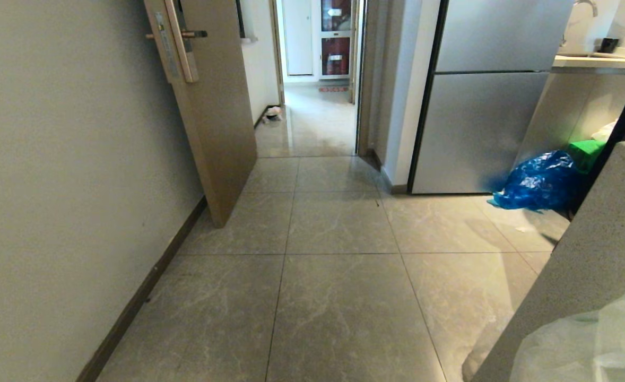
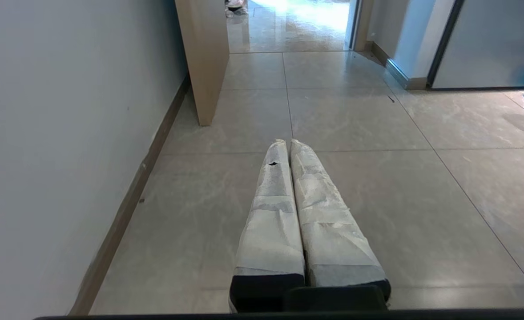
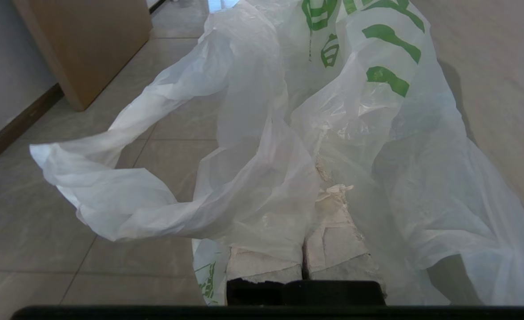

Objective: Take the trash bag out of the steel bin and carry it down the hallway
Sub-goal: Put the trash bag at the door

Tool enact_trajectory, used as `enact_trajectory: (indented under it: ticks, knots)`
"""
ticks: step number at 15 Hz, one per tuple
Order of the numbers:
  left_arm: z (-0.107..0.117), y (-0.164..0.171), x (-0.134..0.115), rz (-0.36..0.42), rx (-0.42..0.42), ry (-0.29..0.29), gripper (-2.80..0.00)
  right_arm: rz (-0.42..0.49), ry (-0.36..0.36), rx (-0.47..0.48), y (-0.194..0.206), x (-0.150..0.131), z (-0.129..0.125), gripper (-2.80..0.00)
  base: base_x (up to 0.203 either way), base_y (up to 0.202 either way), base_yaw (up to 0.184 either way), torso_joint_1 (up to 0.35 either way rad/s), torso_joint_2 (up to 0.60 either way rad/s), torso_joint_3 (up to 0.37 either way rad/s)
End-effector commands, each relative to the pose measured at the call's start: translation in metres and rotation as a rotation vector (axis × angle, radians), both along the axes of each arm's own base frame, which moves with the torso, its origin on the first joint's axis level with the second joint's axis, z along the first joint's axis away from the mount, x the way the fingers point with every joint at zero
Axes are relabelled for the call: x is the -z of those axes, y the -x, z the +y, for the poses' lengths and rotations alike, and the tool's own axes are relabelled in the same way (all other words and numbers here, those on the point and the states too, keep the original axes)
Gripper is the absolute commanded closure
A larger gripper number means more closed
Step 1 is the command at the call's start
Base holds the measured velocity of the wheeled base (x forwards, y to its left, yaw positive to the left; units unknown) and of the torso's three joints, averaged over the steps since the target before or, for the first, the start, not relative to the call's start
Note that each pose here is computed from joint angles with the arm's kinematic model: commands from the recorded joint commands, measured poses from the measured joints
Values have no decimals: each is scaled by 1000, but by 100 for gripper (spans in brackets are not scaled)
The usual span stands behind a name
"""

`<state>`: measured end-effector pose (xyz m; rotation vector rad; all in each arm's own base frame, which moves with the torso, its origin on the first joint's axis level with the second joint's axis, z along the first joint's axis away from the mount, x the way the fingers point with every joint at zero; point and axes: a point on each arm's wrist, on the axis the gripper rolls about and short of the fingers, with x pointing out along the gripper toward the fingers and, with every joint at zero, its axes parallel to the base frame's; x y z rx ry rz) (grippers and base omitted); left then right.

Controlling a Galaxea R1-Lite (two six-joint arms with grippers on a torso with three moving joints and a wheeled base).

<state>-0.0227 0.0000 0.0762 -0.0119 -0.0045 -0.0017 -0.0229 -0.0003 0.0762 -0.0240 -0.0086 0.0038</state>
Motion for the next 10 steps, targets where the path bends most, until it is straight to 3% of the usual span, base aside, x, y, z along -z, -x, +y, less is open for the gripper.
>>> enact_trajectory:
  ticks: [1, 10]
  knots:
    - [0, 0, 0, 0, 0, 0, 0, 1, 1, -1, 0, 0, 0, 0, 191, 0, 1, 3, 2, 6]
    - [0, 0, 0, 0, 0, 0, 0, 1, 2, -1, 0, 0, 0, 0, 191, 0, 2, 2, 2, 2]
